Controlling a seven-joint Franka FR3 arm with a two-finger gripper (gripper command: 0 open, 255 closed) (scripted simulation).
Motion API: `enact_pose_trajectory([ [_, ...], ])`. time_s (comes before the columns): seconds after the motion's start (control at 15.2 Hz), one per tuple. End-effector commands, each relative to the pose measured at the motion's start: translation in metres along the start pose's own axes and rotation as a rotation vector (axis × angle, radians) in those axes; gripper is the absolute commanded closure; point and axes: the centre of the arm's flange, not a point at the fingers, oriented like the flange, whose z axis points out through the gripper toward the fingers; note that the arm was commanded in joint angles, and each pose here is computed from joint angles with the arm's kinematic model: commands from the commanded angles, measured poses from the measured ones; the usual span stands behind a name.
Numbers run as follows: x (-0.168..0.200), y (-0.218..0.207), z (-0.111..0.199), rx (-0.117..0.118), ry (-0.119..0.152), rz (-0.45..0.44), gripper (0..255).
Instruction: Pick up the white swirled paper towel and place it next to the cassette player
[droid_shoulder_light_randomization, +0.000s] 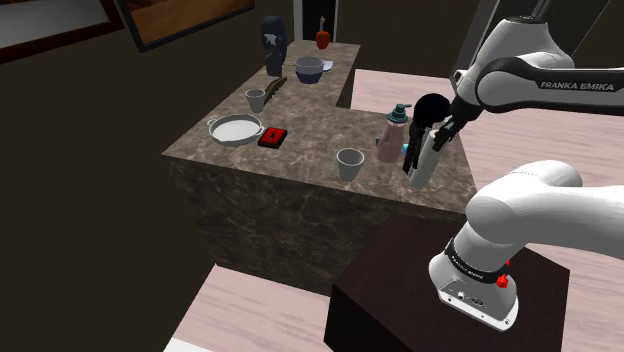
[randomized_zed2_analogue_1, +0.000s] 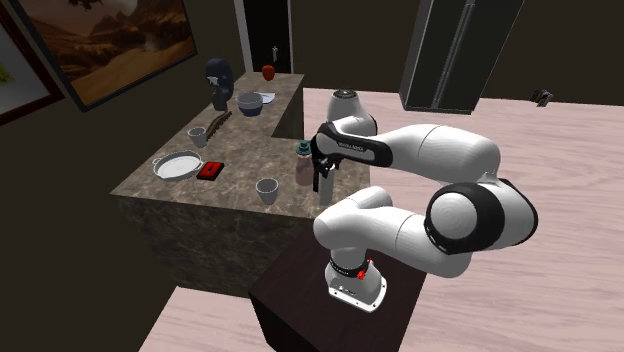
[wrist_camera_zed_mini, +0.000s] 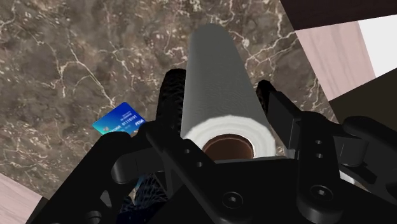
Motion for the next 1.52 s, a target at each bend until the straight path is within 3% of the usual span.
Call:
enact_pose_trajectory([
  [0.0, 0.001, 0.001, -0.007, -0.001, 0.0, 0.0, 255],
  [1.45, 0.019, 0.01, -0.122, -0.001, 0.0, 0.0, 255],
])
